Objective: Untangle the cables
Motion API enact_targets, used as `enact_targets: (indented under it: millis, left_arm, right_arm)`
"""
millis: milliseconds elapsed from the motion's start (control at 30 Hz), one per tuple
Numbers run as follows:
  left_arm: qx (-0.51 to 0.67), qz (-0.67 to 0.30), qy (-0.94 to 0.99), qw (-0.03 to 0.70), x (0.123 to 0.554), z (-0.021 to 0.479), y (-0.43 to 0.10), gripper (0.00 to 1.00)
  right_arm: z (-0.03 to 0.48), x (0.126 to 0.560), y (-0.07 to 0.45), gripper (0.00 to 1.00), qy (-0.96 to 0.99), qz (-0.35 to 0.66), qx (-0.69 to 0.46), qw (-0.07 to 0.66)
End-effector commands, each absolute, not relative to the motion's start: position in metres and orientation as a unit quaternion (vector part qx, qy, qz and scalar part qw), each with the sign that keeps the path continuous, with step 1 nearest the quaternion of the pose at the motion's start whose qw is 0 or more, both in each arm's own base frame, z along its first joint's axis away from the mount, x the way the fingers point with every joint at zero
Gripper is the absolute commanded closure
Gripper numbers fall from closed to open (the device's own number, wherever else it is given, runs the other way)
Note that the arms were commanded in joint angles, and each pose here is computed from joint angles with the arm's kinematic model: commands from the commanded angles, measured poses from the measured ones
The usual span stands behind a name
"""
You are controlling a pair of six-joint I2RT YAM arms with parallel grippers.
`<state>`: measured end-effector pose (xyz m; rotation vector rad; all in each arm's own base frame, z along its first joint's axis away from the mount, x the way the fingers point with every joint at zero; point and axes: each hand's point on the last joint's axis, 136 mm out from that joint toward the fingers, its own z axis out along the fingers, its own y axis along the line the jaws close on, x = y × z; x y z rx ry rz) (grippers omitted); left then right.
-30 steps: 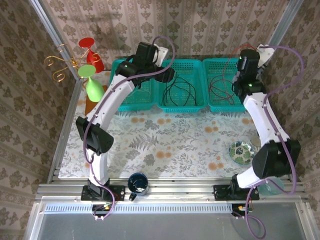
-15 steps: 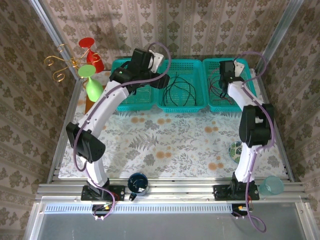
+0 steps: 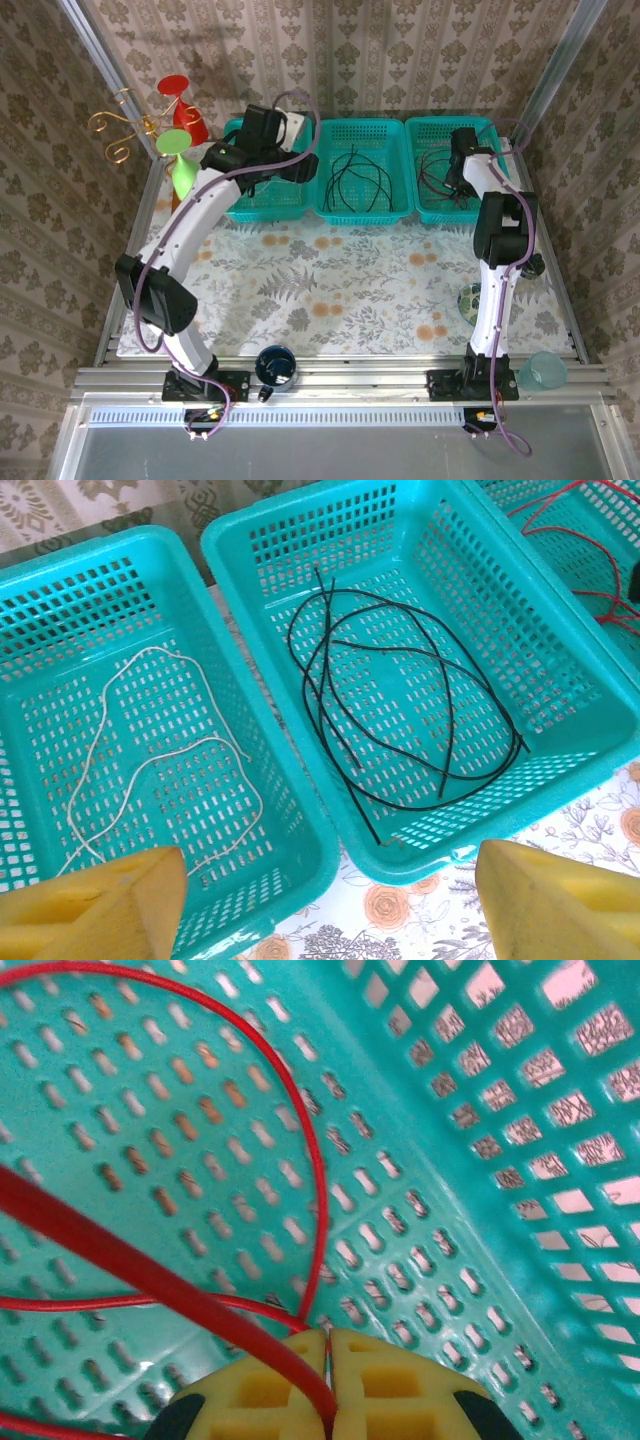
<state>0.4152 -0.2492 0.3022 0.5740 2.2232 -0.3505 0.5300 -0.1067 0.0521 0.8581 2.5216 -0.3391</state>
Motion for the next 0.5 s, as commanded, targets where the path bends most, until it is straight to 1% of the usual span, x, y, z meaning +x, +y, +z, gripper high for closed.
enact_targets:
  millis: [0, 67, 133, 167, 267, 367, 400, 467]
  left_arm:
    - [0.201, -0.124, 0.891, 0.387, 0.409, 0.305, -0.229, 0.23]
    - [0.194, -0.111, 0.900, 0.374, 0.409, 0.298, -0.220, 0.23]
    - [0.190, -0.092, 0.908, 0.362, 0.412, 0.289, -0.211, 0.23]
    - [0.187, -0.080, 0.913, 0.353, 0.414, 0.283, -0.207, 0.23]
    - [0.179, -0.032, 0.927, 0.328, 0.420, 0.266, -0.191, 0.22]
    - [0.177, 0.009, 0.935, 0.306, 0.426, 0.250, -0.179, 0.18]
    - [0.169, 0.025, 0.939, 0.298, 0.431, 0.245, -0.165, 0.16]
    - [0.166, 0.053, 0.944, 0.280, 0.436, 0.233, -0.150, 0.13]
  right_arm:
    - [0.059, 0.521, -0.101, 0.69, 0.927, -0.119, 0.290, 0.203]
    - [0.078, 0.522, -0.099, 0.50, 0.928, -0.108, 0.279, 0.224]
    - [0.100, 0.520, -0.098, 0.34, 0.924, -0.106, 0.273, 0.244]
    - [0.112, 0.518, -0.099, 0.27, 0.922, -0.106, 0.273, 0.255]
    - [0.147, 0.510, -0.095, 0.11, 0.912, -0.090, 0.273, 0.293]
    - [0.170, 0.502, -0.087, 0.03, 0.908, -0.066, 0.272, 0.313]
    - [0.176, 0.499, -0.085, 0.01, 0.907, -0.059, 0.272, 0.317]
    - [0.185, 0.495, -0.080, 0.00, 0.905, -0.044, 0.272, 0.324]
